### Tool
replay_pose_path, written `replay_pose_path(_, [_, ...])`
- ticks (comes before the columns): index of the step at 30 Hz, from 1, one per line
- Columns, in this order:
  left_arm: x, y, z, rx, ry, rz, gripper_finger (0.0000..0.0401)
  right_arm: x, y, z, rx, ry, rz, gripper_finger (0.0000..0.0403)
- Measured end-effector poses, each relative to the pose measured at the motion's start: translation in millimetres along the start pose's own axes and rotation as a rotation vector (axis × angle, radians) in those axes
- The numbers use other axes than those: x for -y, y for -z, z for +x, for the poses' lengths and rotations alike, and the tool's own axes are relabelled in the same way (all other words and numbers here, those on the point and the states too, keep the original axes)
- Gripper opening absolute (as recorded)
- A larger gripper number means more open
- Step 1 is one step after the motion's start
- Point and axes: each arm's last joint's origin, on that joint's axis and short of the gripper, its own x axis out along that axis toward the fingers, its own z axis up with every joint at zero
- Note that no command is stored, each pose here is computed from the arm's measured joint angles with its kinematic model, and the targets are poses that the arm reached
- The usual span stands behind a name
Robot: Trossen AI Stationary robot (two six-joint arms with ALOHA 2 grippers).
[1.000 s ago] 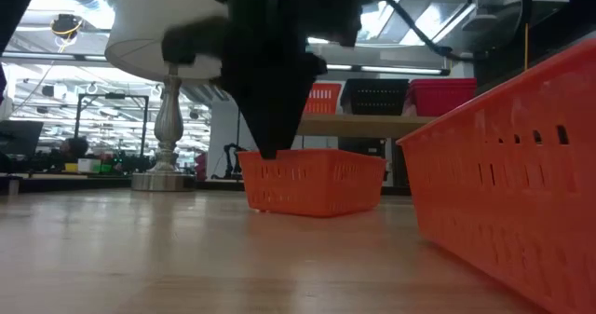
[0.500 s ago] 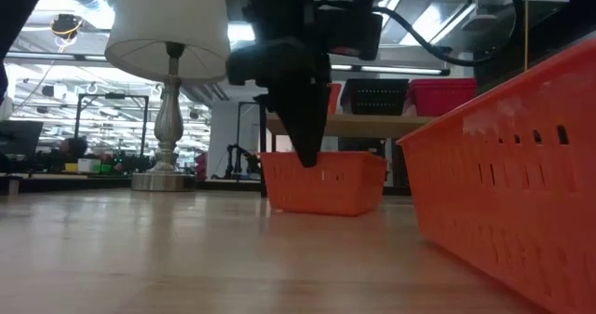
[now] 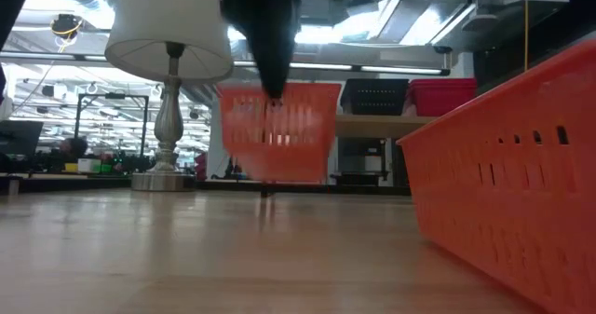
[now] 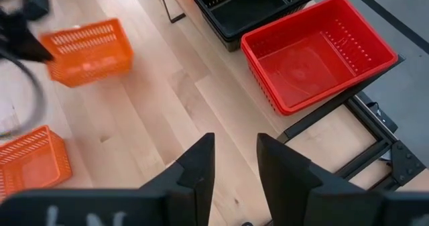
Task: Stack baskets on shelf by color
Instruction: Stack the top orange bin on the orange bin on the shelf
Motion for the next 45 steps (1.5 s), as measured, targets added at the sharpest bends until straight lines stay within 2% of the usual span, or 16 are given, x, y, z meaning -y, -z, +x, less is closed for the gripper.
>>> replay_pose_path(7, [-13.0,-2.4,-80.0,0.130,-0.057,-0.034,0.0001,0.1,0.4,0.1,-0.005,0.002,-0.007,0.0110])
replay_pose_path(12, [-37.1,-2.1,-118.1,0.213,-0.107,-0.080,0.0000,0.2,0.5,0.0,-0.005,0.002,-0.007,0.0110])
replay_pose_path(17, [-59.7,0.1,-161.2,0.319,-0.225,-0.079,0.0000,0.4,1.5,0.0,-0.015,0.005,-0.012,0.0110])
replay_pose_path(20, [-78.8,3.0,-178.0,0.335,-0.256,-0.106,0.0000,0.5,1.5,0.0,-0.016,0.005,-0.039,0.0110])
replay_pose_path(23, [-103.7,5.1,-183.6,0.325,-0.267,-0.166,0.0000,0.4,1.5,0.0,-0.016,0.005,-0.056,0.0110])
replay_pose_path(30, [-148.1,11.9,-176.8,0.237,-0.313,-0.214,0.0000,0.4,1.5,0.0,-0.016,0.005,-0.057,0.0110])
replay_pose_path(35, [-161.7,12.0,-175.1,0.231,-0.327,-0.182,0.0000,0.4,1.5,0.0,-0.016,0.005,-0.058,0.0110])
replay_pose_path(40, [-182.4,14.4,-169.7,0.212,-0.291,-0.200,0.0000,0.4,1.5,0.0,-0.016,0.005,-0.061,0.0110])
replay_pose_path(45, [-211.4,2.2,-158.9,0.277,-0.349,-0.136,0.0000,0.5,1.5,0.0,-0.016,0.005,-0.061,0.0110])
